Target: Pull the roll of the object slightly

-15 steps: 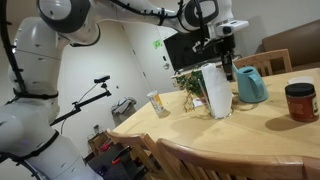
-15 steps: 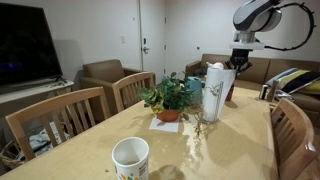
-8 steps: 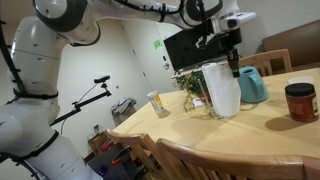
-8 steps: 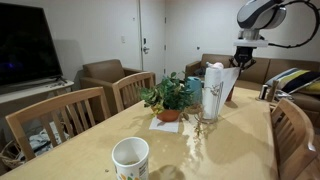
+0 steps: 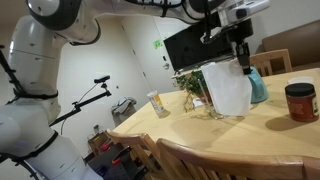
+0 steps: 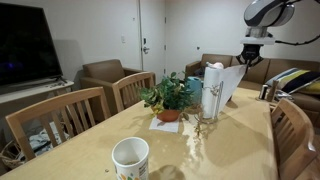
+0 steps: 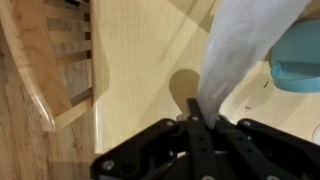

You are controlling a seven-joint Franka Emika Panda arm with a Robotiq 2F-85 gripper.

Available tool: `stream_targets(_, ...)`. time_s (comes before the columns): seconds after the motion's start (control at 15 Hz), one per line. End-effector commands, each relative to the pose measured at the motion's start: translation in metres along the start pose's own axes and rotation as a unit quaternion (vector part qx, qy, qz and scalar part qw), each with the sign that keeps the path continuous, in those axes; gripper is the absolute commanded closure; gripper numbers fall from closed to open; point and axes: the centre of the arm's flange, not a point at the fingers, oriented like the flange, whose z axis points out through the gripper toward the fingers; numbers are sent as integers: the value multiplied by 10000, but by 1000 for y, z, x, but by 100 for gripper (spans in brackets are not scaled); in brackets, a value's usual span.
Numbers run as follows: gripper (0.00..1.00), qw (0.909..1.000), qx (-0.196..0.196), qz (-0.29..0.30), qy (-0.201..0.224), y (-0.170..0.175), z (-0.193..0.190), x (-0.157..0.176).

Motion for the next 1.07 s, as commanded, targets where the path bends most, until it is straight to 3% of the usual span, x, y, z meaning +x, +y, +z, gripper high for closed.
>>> stream_targets(0.0, 96, 9998, -53, 192, -68, 14, -7, 13)
stream_targets(1.0, 96, 9950, -355, 893, -266, 85, 27, 70)
